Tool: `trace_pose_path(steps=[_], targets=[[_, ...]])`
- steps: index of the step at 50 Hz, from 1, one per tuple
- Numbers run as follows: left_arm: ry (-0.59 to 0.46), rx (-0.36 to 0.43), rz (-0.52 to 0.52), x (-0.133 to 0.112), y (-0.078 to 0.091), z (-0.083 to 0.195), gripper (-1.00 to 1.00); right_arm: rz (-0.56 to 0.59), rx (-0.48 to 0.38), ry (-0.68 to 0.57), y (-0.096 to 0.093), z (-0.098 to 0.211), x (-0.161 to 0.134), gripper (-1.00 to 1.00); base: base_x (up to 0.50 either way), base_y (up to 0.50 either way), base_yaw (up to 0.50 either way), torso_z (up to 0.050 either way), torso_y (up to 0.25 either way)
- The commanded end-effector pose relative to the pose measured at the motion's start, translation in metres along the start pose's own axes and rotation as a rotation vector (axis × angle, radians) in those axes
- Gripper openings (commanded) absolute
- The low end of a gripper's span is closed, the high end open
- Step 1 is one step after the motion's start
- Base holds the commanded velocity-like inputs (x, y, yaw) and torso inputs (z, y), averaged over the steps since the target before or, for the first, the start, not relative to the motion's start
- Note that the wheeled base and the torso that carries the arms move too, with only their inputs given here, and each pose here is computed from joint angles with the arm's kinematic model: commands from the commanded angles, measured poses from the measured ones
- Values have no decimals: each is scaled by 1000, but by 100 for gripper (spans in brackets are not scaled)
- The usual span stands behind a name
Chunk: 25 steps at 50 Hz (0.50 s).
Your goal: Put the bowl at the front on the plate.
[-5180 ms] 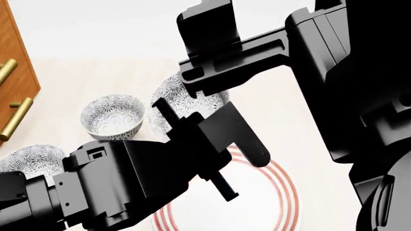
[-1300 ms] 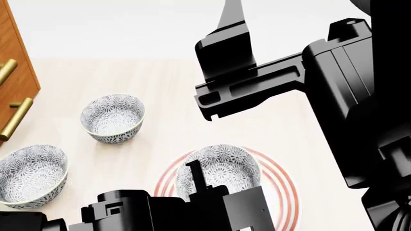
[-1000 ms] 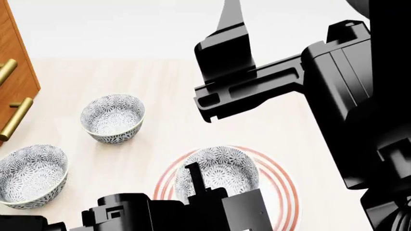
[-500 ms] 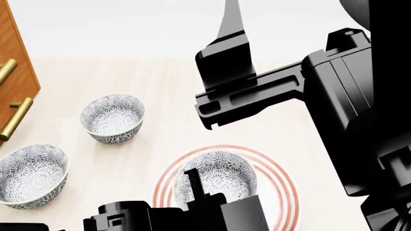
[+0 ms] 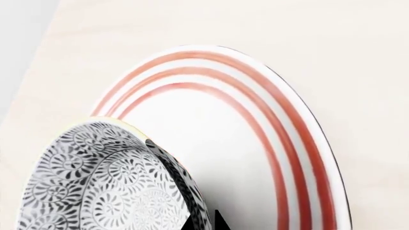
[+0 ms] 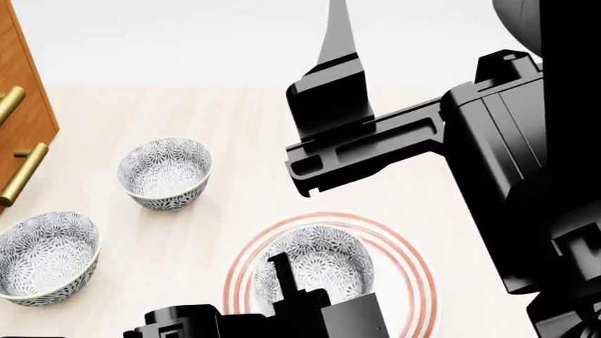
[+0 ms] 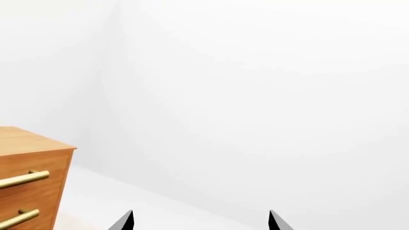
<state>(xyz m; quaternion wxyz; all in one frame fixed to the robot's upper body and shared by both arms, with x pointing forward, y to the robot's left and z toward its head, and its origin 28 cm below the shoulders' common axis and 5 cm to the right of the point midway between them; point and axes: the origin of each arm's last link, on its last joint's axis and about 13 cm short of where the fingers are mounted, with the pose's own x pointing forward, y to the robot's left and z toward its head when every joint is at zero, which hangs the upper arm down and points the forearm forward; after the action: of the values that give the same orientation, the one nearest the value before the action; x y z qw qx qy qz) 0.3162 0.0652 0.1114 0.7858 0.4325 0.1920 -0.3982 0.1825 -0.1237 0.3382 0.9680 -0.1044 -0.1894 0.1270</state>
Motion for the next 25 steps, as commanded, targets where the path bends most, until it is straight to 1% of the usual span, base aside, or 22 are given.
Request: trace_pose_path(steps=[1, 9, 10, 12, 13, 14, 15, 16, 17, 18, 25], targets=[[-7, 3, 38, 1, 2, -1, -100, 6, -1, 1, 0, 0, 0, 100, 0, 0, 0, 0, 0], [-9, -6, 46, 2, 3, -1, -100, 12, 0, -1, 0, 0, 1, 100, 0, 0, 0, 0, 0], [-20, 10, 48, 2, 2, -1, -100, 12, -1, 0, 0, 0, 1, 100, 0, 0, 0, 0, 0], [-15, -3, 49, 2, 2, -1, -100, 15, 0, -1, 0, 0, 1, 100, 0, 0, 0, 0, 0], [-50, 27, 69, 4, 2, 0, -100, 14, 0, -1, 0, 0, 1, 100, 0, 0, 0, 0, 0], [-38, -9, 81, 3, 3, 0, -100, 15, 0, -2, 0, -1, 1, 100, 0, 0, 0, 0, 0], [-36, 7, 54, 3, 3, 0, -100, 14, 1, -1, 0, -1, 1, 100, 0, 0, 0, 0, 0], [-46, 12, 65, 3, 4, 1, -100, 16, 1, -2, 0, -1, 1, 100, 0, 0, 0, 0, 0], [-47, -5, 75, 3, 4, 2, -100, 16, 1, -1, 0, -1, 1, 100, 0, 0, 0, 0, 0], [-48, 7, 72, 2, 4, 2, 100, 16, 2, -1, 0, -1, 1, 100, 0, 0, 0, 0, 0], [-56, 8, 67, 2, 4, 3, 100, 17, 2, -1, 1, -1, 1, 100, 0, 0, 0, 0, 0]])
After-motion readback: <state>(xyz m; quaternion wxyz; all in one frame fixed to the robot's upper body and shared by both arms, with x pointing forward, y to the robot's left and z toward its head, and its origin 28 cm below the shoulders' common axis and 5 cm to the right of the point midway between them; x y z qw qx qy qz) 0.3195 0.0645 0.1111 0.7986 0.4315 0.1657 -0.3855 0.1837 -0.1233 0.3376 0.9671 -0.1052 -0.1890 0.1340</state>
